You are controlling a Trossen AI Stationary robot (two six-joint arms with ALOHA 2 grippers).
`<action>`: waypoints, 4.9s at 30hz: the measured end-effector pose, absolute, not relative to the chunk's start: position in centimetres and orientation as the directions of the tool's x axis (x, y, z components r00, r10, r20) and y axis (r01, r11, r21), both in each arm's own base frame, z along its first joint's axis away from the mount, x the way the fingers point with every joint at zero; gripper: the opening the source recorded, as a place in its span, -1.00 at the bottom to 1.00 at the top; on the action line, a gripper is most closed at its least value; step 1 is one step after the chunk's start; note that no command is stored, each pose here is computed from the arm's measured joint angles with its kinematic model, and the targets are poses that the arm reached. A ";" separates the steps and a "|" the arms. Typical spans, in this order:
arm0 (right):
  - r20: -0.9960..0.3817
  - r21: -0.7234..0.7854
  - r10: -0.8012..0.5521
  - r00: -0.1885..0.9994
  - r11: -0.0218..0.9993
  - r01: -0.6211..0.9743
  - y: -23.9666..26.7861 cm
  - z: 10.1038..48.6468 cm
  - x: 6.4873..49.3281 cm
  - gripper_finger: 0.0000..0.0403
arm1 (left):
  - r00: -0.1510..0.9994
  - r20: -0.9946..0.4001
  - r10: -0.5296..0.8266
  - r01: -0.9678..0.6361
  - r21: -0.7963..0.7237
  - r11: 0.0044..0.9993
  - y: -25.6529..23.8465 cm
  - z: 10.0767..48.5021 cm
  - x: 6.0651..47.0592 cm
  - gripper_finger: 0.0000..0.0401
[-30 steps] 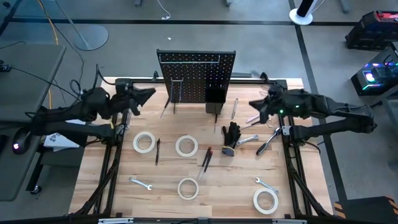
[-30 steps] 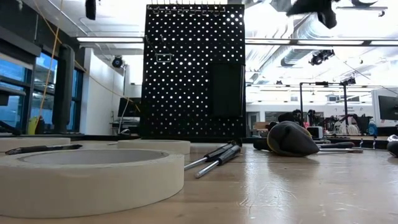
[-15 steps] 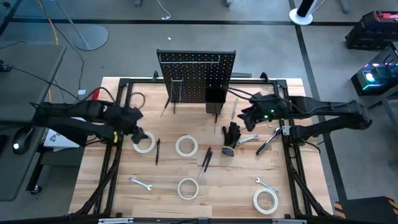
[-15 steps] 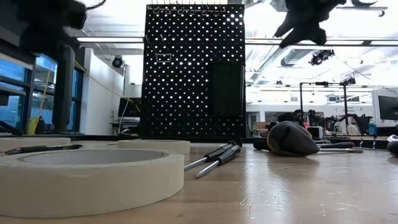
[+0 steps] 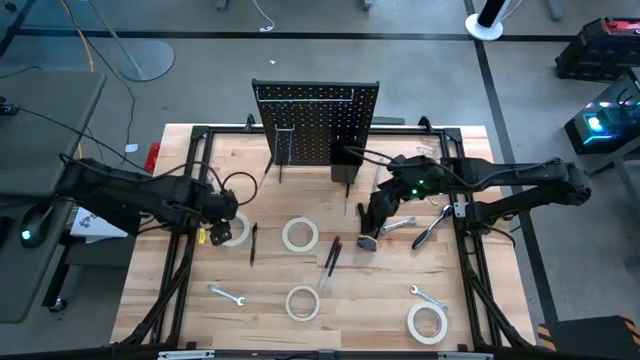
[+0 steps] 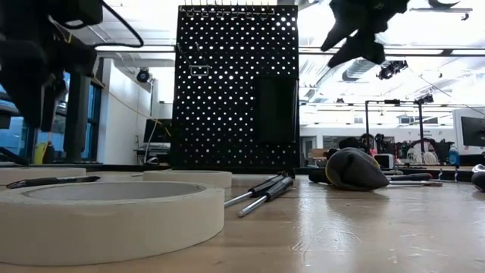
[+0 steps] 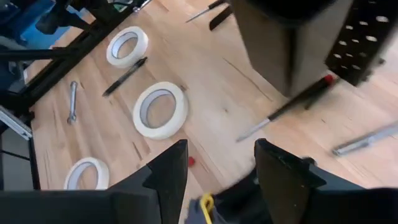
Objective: Hang tools onto peg board
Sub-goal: Hang the ratchet tool onto the pegboard
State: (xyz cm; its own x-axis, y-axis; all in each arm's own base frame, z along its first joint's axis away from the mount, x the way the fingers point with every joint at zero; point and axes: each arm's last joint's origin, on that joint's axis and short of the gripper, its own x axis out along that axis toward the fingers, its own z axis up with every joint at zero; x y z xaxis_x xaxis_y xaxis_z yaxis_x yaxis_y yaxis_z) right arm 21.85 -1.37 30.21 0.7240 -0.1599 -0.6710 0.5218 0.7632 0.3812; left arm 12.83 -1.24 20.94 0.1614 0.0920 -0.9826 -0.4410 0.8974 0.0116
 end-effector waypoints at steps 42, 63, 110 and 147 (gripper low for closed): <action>-0.966 -0.239 -0.013 -0.258 -0.335 0.912 2.8 21.9 19.8 -0.12 | 0.258 -0.966 0.018 -0.546 -0.131 0.827 -1.8 18.9 16.5 0.28; -0.991 -0.131 0.069 -0.113 -0.587 0.799 2.5 12.2 16.5 -0.13 | 0.218 -0.976 0.013 -0.517 -0.104 0.850 -1.5 18.9 16.1 0.28; -0.879 0.246 -0.270 0.392 0.448 0.859 6.4 33.4 22.9 -0.99 | 0.990 -0.123 -0.066 -0.026 -0.627 0.779 3.0 37.1 19.2 0.23; -0.996 0.064 0.063 0.057 0.114 0.991 9.0 11.6 26.6 -0.32 | 0.929 -0.316 -0.191 -0.075 -0.667 0.741 2.7 34.8 19.8 0.23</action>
State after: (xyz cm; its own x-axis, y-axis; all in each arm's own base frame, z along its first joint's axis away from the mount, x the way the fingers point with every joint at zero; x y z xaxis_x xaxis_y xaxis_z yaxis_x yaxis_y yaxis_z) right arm 26.64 8.97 11.64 0.0568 0.0633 -0.9964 0.9915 0.1136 0.0638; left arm 19.83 2.74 34.78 0.9293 -0.1907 -0.3163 -0.0751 0.7410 -0.6673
